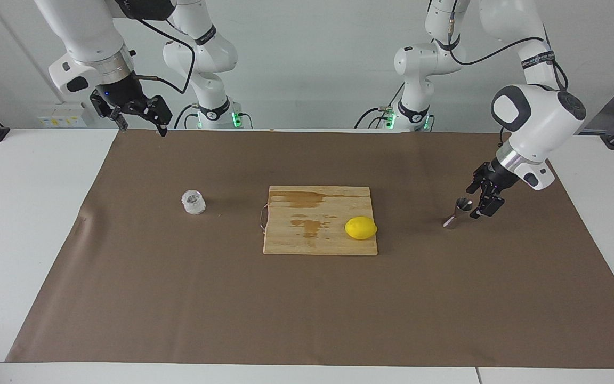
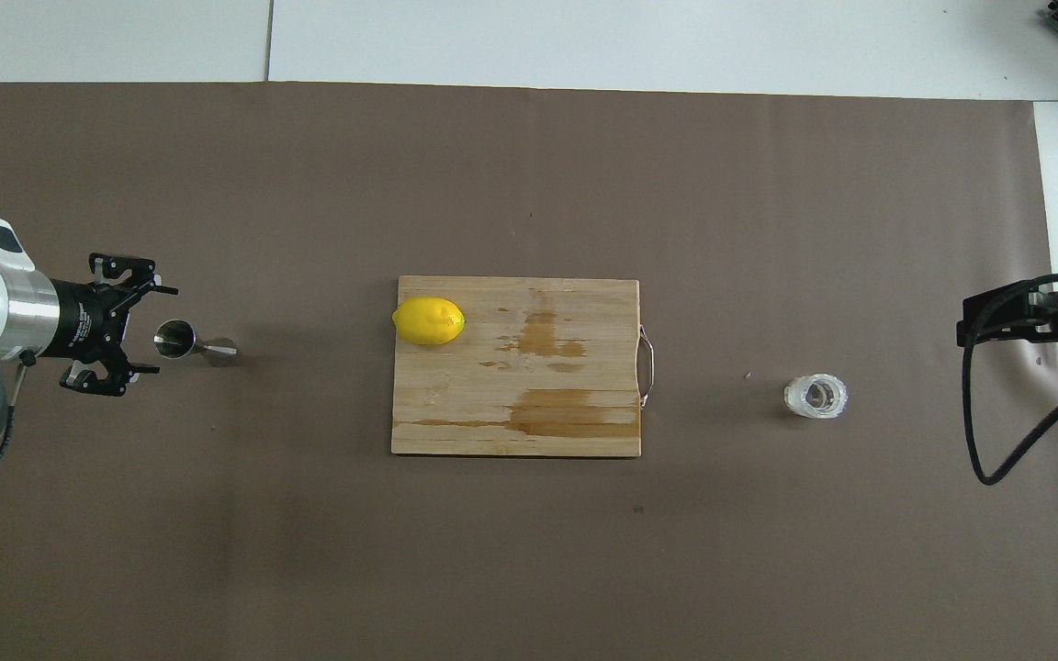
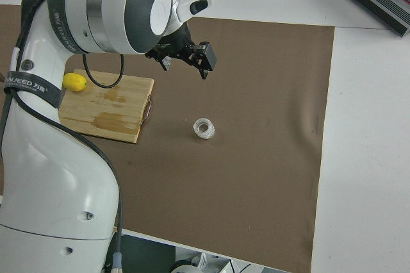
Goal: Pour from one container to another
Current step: 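Move the left gripper to the small metal cup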
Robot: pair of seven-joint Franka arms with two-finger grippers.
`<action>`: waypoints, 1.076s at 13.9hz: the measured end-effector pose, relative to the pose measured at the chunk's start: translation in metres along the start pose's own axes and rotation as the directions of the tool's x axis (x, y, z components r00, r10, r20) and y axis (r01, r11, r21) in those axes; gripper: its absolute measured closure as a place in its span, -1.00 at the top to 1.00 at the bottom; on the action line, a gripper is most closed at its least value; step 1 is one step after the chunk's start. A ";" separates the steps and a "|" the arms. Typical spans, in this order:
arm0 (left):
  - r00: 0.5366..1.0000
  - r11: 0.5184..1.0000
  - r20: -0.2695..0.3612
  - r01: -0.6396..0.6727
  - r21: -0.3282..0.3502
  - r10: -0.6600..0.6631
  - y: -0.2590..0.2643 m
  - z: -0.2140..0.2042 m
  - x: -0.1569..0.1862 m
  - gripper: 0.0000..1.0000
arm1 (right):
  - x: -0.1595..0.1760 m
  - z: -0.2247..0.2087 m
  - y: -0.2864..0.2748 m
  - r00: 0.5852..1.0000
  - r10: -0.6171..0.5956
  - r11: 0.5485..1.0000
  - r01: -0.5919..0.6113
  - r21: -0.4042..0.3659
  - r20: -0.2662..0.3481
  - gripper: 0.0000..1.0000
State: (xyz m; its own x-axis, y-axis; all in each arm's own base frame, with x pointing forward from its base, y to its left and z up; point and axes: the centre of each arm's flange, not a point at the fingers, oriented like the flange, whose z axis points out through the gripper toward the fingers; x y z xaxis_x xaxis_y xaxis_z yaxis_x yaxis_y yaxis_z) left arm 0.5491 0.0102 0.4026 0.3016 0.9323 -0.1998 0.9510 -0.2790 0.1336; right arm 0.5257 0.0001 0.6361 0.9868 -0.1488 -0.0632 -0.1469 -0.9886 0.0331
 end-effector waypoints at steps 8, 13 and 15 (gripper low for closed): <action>1.000 1.000 0.016 0.023 0.006 -0.023 0.003 0.021 0.003 1.00 | 0.000 0.000 0.000 1.000 0.000 1.000 0.000 0.000 0.000 1.00; 0.999 1.000 0.020 0.029 0.006 -0.029 0.003 0.022 0.003 1.00 | 0.000 0.000 0.000 1.000 0.000 1.000 0.000 0.000 0.000 1.00; 0.999 1.000 0.021 0.030 0.006 -0.030 0.003 0.022 0.003 0.99 | 0.000 0.000 0.000 1.000 0.000 1.000 0.000 0.000 0.000 1.00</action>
State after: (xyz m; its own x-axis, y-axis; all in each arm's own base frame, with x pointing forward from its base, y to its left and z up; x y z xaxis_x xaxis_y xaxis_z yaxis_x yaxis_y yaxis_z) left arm 0.5542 0.0069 0.3809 0.2739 0.9354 -0.2237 0.9600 -0.2521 0.1214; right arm 0.5257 0.0001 0.6361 0.9868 -0.1488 -0.0633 -0.1469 -0.9886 0.0331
